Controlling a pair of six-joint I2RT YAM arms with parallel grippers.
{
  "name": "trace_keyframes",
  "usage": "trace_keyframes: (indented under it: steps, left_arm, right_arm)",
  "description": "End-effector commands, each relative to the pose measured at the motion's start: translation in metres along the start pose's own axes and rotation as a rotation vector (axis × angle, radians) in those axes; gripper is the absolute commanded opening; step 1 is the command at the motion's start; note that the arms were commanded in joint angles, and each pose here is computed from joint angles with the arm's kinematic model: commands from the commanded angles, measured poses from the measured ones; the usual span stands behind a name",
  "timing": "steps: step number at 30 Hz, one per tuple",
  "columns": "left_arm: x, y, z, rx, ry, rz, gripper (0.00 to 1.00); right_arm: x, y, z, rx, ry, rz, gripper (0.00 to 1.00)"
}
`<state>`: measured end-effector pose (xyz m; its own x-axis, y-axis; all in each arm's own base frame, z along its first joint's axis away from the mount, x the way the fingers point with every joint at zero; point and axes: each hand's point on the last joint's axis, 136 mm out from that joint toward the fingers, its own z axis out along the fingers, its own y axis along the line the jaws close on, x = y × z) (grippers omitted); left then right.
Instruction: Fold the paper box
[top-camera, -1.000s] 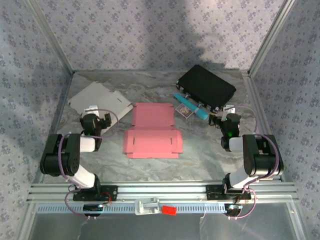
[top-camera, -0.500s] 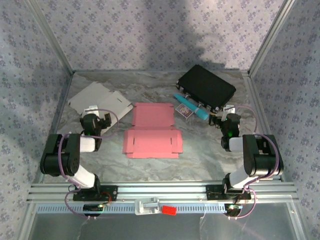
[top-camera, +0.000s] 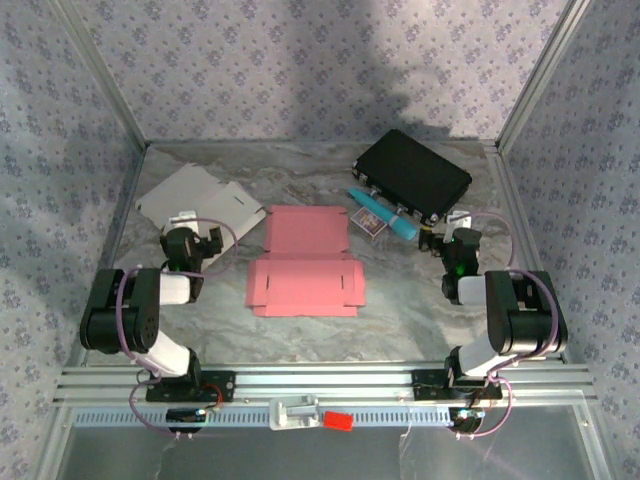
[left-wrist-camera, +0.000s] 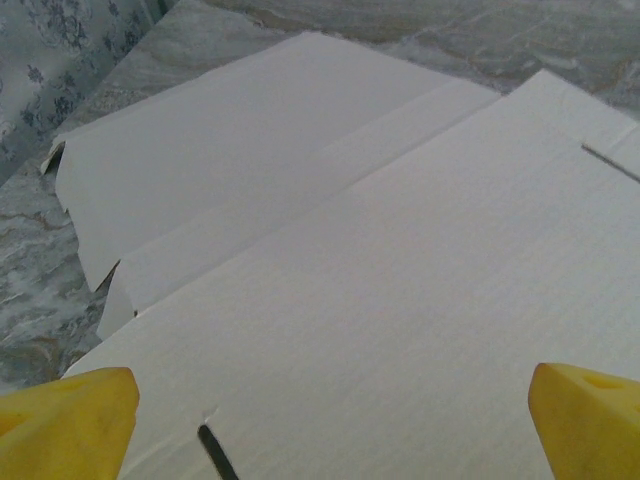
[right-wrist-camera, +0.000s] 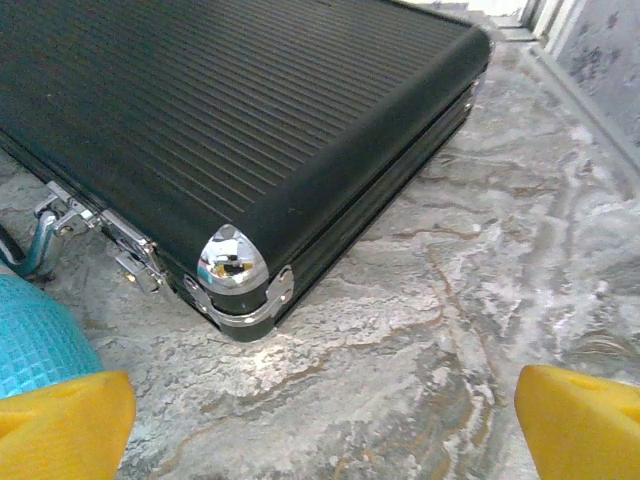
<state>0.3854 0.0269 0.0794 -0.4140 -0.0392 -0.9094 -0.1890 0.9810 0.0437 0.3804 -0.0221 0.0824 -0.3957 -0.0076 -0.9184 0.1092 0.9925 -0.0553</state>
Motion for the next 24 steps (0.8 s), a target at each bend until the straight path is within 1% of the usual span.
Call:
trace_keyframes:
  steps: [1, 3, 4, 6, 8, 9, 10, 11, 12, 13, 14, 15, 16, 17, 18, 19, 20, 21, 22, 23, 24]
  left_arm:
    - [-0.041, -0.016, -0.014, -0.006, -0.057, 0.096, 1.00]
    - [-0.060, -0.023, -0.028, -0.030, -0.101, 0.133, 1.00]
    - [-0.076, -0.022, -0.037, -0.054, -0.148, 0.102, 1.00]
    - [-0.107, -0.027, -0.055, -0.072, -0.227, 0.068, 1.00]
    - [-0.150, -0.036, -0.074, -0.097, -0.296, 0.047, 1.00]
    - [-0.170, -0.043, -0.082, -0.083, -0.318, 0.027, 1.00]
    - [-0.193, -0.045, -0.091, -0.101, -0.322, -0.020, 1.00]
    - [-0.212, -0.041, -0.098, -0.125, -0.290, -0.113, 1.00]
    - [-0.219, -0.036, -0.102, -0.134, -0.209, -0.226, 1.00]
    - [-0.212, -0.031, -0.106, -0.122, -0.037, -0.341, 1.00]
    - [-0.213, -0.040, -0.102, -0.027, 0.074, -0.407, 1.00]
    - [-0.211, -0.054, -0.094, 0.097, 0.155, -0.493, 1.00]
    - [-0.207, -0.069, -0.082, 0.236, 0.240, -0.621, 1.00]
    - [-0.199, -0.083, -0.077, 0.316, 0.317, -0.702, 0.96]
    - [-0.184, -0.091, -0.075, 0.320, 0.397, -0.739, 0.90]
    - [-0.166, -0.100, -0.077, 0.302, 0.479, -0.732, 0.86]
    - [-0.146, -0.108, -0.084, 0.283, 0.564, -0.707, 0.80]
    - [-0.125, -0.114, -0.092, 0.267, 0.638, -0.683, 0.76]
    - [-0.104, -0.124, -0.104, 0.269, 0.699, -0.656, 0.71]
    - [-0.082, -0.132, -0.118, 0.268, 0.753, -0.640, 0.68]
    - [-0.062, -0.136, -0.131, 0.263, 0.793, -0.635, 0.67]
  right_arm:
    - [-0.027, -0.009, -0.020, 0.110, -0.107, -0.027, 0.99]
    - [-0.039, -0.013, -0.032, 0.167, -0.132, -0.033, 0.99]
    - [-0.046, -0.016, -0.040, 0.201, -0.148, -0.017, 0.99]
    - [-0.074, -0.022, -0.057, 0.246, -0.232, 0.010, 0.99]
    - [-0.117, -0.024, -0.076, 0.272, -0.308, 0.009, 0.99]
    - [-0.141, -0.025, -0.086, 0.282, -0.344, 0.014, 0.99]
    - [-0.172, -0.023, -0.100, 0.278, -0.390, 0.022, 0.99]
    - [-0.202, -0.022, -0.114, 0.265, -0.428, 0.033, 0.99]
    - [-0.227, -0.027, -0.128, 0.282, -0.459, 0.090, 0.99]
    - [-0.243, -0.035, -0.139, 0.291, -0.442, 0.247, 0.99]
    - [-0.248, -0.040, -0.142, 0.264, -0.357, 0.397, 0.99]
    - [-0.243, -0.055, -0.145, 0.281, -0.269, 0.551, 0.99]
    - [-0.225, -0.066, -0.151, 0.313, -0.134, 0.769, 0.99]
    - [-0.218, -0.068, -0.148, 0.290, -0.064, 0.857, 0.99]
    - [-0.221, -0.055, -0.134, 0.132, -0.003, 0.887, 0.98]
    - [-0.224, -0.048, -0.126, 0.043, 0.032, 0.887, 0.94]
    - [-0.217, -0.040, -0.126, 0.043, 0.093, 0.885, 0.88]
    - [-0.204, -0.027, -0.128, 0.052, 0.169, 0.854, 0.85]
    - [-0.196, -0.006, -0.131, 0.013, 0.223, 0.803, 0.81]
    - [-0.185, 0.019, -0.134, -0.061, 0.279, 0.749, 0.75]
    - [-0.174, 0.042, -0.138, -0.121, 0.326, 0.715, 0.71]
